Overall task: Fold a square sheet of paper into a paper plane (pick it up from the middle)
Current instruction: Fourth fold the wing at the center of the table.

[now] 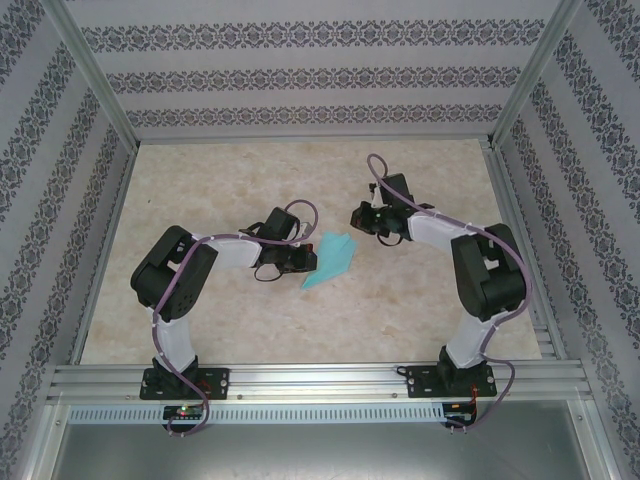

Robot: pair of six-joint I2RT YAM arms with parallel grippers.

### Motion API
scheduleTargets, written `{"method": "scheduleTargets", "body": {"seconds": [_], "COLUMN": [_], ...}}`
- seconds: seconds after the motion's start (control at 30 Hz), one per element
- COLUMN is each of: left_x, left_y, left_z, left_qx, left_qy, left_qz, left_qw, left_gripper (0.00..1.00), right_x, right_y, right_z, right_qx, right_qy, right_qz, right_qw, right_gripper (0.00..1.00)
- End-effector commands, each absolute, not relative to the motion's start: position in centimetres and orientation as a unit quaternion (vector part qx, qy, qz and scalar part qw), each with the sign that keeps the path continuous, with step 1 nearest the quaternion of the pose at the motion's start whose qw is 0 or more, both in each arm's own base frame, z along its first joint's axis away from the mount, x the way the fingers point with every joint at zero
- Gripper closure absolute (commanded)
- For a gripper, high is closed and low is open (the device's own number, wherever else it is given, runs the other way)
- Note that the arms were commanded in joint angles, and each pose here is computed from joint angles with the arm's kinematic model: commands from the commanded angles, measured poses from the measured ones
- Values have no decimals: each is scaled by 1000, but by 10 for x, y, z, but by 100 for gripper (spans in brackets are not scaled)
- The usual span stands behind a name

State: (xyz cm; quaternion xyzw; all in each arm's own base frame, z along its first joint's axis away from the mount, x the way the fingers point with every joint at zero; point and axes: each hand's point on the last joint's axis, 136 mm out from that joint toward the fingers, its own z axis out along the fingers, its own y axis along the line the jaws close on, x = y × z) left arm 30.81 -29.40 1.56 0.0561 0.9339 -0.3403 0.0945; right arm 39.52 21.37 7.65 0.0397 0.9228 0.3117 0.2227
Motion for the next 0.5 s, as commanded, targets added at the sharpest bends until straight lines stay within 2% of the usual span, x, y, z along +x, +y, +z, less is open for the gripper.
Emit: {"method": "scheduleTargets", "body": {"seconds": [0.0, 0.23, 0.47], "left_x": [262, 262, 258], "left_y": [-241, -240, -234], "left_z": [-56, -55, -59], "left_qx": [10, 8, 6], "left_qy": [978, 979, 982], "left_qz": [-207, -203, -188], "left_qw": [2, 2, -5], "left_gripper": [100, 100, 100], "right_x": [373, 358, 375], "right_y": [243, 270, 246], "right_z": [76, 45, 17], "right_qx": [8, -5, 30], "right_qy": [916, 917, 935], "right_qz": [345, 367, 323], "right_qw": [205, 154, 147], "right_gripper": [99, 100, 100]}}
